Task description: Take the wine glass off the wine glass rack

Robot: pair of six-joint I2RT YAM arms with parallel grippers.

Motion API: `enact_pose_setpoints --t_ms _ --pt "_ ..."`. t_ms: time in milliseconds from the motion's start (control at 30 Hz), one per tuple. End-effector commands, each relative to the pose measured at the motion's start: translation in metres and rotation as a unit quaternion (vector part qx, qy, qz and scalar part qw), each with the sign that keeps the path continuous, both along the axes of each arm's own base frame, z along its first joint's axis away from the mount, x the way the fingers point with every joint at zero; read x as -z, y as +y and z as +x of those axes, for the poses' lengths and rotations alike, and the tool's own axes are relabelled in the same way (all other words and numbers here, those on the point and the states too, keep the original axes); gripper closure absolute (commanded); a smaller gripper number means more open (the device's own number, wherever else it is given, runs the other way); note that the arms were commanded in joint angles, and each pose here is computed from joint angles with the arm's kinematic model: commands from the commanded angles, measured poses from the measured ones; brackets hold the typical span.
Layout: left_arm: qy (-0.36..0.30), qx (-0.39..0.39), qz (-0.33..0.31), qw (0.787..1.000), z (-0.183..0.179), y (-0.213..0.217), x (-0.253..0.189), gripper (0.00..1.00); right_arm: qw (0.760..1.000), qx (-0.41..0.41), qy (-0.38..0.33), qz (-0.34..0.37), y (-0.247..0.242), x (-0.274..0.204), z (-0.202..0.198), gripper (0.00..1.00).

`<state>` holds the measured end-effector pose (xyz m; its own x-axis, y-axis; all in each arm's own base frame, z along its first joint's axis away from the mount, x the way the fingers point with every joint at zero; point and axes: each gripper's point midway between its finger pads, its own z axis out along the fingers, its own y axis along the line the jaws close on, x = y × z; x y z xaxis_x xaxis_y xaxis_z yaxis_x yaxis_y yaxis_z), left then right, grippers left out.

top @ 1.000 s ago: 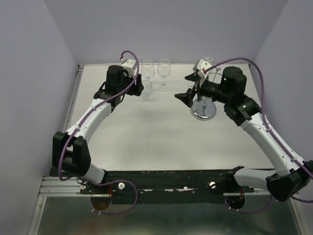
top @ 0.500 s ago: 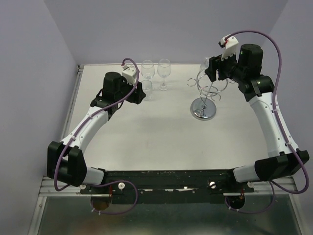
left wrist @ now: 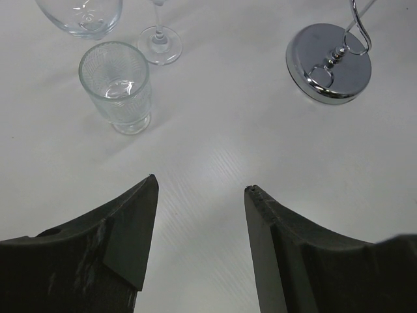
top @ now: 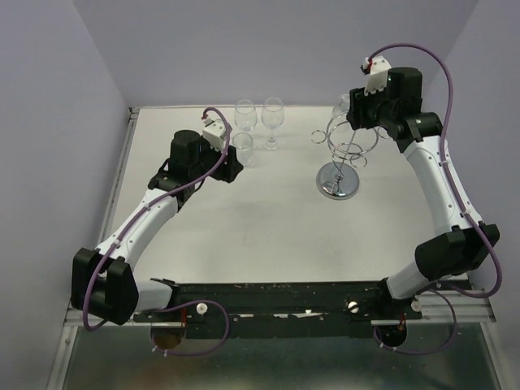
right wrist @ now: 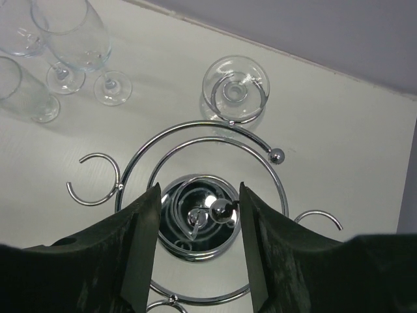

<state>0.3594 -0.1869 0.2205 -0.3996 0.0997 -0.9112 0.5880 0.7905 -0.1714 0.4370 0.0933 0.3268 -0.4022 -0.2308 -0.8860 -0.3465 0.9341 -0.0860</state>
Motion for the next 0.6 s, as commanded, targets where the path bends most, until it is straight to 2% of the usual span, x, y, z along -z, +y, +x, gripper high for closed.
enact_pose_setpoints --t_ms 0,167,400,567 --pt "-0.013 0.011 -0.008 1.000 -0.008 -0.003 -0.007 0.31 0.999 0.038 0.002 0.004 -0.013 -0.006 0.009 0.43" --pt "-0.014 0.010 -0.006 1.000 -0.009 -0.002 -0.006 0.31 0.999 0.037 0.007 0.005 -0.012 -0.002 0.011 0.45" --pt "-0.011 0.009 -0.012 1.000 -0.008 -0.003 -0.003 0.31 0.999 0.038 0.020 0.002 -0.014 0.010 0.005 0.58" --pt "-0.008 0.011 -0.018 1.000 -0.008 -0.005 -0.001 0.31 0.999 0.041 0.025 -0.004 -0.017 0.016 0.008 0.60"
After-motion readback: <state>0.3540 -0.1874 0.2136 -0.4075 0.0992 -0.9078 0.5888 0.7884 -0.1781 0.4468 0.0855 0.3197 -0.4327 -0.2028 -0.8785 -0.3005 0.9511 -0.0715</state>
